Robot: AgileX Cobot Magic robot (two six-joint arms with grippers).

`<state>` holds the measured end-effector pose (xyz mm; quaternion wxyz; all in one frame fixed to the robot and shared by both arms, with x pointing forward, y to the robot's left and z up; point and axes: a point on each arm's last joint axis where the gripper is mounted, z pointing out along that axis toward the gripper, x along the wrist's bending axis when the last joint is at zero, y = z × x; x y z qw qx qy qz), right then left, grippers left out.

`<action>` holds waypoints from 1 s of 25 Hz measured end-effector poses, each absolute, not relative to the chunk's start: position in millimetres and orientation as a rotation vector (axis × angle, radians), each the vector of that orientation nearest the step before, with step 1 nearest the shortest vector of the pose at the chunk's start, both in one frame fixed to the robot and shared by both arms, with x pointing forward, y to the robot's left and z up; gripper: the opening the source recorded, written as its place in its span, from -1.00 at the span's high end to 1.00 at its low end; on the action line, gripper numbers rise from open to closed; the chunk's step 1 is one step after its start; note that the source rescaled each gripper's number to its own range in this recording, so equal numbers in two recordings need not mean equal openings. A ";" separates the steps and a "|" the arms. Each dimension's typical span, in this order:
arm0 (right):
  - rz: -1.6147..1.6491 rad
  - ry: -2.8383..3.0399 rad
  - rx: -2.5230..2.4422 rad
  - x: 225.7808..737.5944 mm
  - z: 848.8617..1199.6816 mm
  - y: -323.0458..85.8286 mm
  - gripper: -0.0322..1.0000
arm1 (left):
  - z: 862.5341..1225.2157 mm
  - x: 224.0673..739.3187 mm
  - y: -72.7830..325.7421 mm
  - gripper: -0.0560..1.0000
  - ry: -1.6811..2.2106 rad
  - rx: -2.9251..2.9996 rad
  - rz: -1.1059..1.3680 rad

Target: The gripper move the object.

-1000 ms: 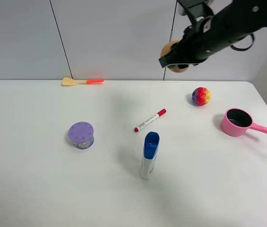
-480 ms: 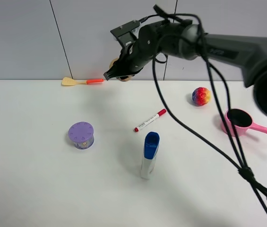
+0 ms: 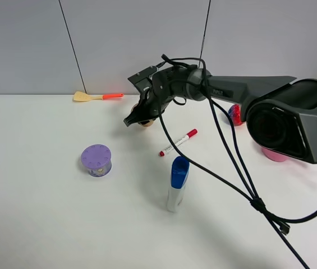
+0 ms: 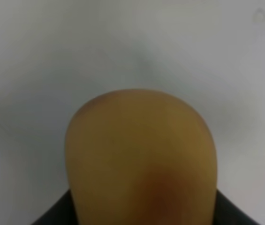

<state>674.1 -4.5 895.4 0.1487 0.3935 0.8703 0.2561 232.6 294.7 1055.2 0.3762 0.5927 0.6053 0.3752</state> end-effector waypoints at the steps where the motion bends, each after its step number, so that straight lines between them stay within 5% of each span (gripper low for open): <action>1: 0.734 2.504 1.132 674.0 894.7 -4.5 0.94 | 1055.2 232.6 294.7 -1.00 1.548 1.516 0.960; 4: 0.733 2.500 1.138 675.5 895.1 -6.5 0.79 | 1055.2 232.6 294.7 -1.00 1.548 1.516 0.960; 8: 0.694 2.511 1.167 679.2 892.1 -15.5 -0.43 | 1055.2 232.6 294.7 -1.00 1.548 1.516 0.960; 10: 0.688 2.507 1.184 680.8 891.8 -18.6 -0.81 | 1055.2 232.6 294.7 -1.00 1.548 1.516 0.960; 19: 0.649 2.536 1.229 676.2 905.1 -22.0 -1.00 | 1055.2 232.6 294.7 -1.00 1.548 1.516 0.960; 25: 0.654 2.596 1.286 645.3 1002.6 -35.2 -1.00 | 1055.2 232.6 294.7 -1.00 1.548 1.516 0.960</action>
